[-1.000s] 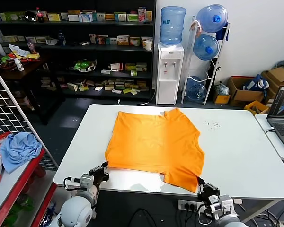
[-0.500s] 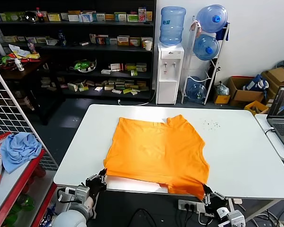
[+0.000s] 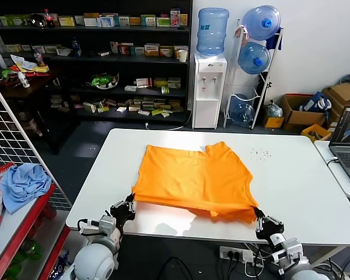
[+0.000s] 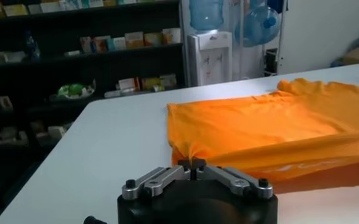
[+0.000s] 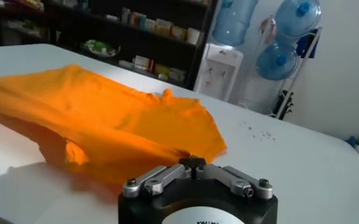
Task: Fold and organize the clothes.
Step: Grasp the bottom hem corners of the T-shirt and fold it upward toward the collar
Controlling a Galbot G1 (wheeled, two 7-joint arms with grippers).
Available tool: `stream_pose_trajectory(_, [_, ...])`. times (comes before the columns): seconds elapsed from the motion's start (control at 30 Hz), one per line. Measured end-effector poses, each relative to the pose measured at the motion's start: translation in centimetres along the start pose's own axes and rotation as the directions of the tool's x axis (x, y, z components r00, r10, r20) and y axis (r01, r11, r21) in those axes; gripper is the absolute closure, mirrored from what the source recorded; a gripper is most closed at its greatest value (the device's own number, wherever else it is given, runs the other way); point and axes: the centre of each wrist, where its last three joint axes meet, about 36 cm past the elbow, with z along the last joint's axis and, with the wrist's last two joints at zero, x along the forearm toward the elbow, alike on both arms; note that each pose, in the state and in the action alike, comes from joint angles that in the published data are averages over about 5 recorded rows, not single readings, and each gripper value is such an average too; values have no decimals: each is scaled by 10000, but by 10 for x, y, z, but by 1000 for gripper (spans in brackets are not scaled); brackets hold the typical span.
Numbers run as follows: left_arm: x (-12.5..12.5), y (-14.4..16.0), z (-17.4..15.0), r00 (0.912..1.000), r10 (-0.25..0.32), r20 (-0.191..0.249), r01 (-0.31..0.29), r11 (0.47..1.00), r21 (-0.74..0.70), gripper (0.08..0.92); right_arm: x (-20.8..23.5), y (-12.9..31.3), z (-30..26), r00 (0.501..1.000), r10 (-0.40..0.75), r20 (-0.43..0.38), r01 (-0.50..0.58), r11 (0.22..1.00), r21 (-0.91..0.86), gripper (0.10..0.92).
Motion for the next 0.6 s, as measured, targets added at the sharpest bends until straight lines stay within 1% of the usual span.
stream_pose_trajectory(0.23, [-36,5,-5,9998,-154,103,155,9997,-175,895,-40,-10,-2,9998,142,140,-141,9999,-35,898])
stream_pose_trajectory(0.47, [-64,6,-9,9997,-224,30,225,9991,-350,895,-73,-14,-6,9999,84,132,-83,9999,-88,898])
stream_pose_trajectory(0.53, [-69,6,-9,9997,-239,-5,239,9990,-383,884,-81,-15,-8,9999,49,120,-47,9999,-138,882])
stream_pose_trajectory(0.6, [-72,7,-10,9997,-261,-21,260,9988,-408,856,-87,-15,-10,9999,32,96,-30,9998,-200,840])
